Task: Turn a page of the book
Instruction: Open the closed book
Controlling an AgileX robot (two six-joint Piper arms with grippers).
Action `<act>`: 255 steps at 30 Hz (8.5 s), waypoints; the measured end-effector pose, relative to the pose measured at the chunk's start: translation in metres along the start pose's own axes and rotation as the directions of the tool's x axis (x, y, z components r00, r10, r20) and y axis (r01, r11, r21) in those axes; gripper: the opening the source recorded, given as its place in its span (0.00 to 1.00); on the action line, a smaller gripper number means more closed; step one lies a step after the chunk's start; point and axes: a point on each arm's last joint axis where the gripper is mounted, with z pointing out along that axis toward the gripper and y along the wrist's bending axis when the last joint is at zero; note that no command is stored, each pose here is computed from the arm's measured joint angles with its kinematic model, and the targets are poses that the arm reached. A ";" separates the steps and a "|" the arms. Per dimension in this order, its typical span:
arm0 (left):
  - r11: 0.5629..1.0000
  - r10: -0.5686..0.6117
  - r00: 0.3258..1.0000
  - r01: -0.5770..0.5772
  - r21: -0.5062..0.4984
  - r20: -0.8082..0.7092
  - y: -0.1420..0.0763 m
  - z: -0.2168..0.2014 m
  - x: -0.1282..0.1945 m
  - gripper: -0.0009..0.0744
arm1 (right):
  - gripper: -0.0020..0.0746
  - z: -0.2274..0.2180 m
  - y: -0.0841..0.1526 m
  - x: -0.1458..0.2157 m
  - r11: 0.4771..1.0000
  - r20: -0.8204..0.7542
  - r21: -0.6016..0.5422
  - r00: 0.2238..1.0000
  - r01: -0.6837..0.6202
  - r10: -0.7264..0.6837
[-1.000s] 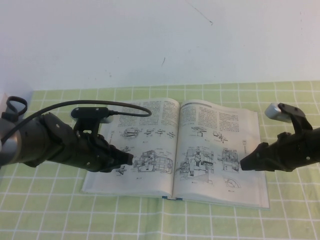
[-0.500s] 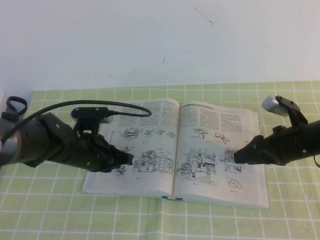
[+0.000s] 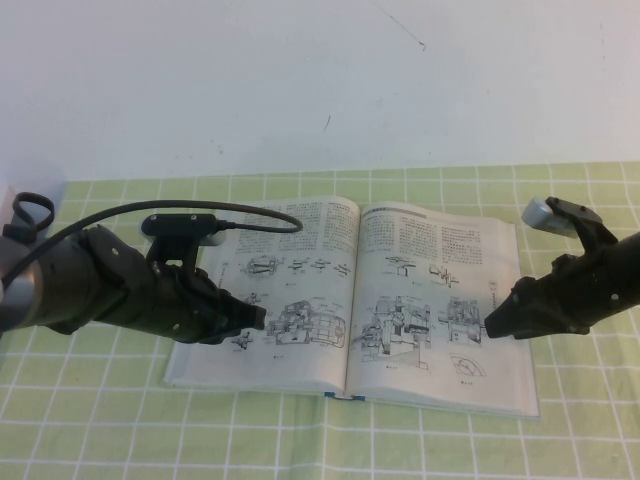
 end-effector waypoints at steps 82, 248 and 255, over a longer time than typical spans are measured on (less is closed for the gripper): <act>0.998 -0.002 1.000 0.002 0.065 -0.014 -0.008 0.020 -0.020 0.01 | 0.53 0.011 0.012 -0.040 1.000 -0.107 0.016 0.994 -0.015 0.016; 0.963 0.232 0.957 -0.202 -0.177 0.172 -0.102 0.001 0.075 0.01 | 0.04 0.017 0.022 -0.034 0.980 -0.238 -0.073 0.951 0.183 -0.195; 0.985 0.151 0.974 -0.134 -0.107 0.171 -0.093 -0.008 0.064 0.01 | 0.03 0.014 0.021 -0.034 0.983 -0.259 -0.023 0.948 0.185 -0.184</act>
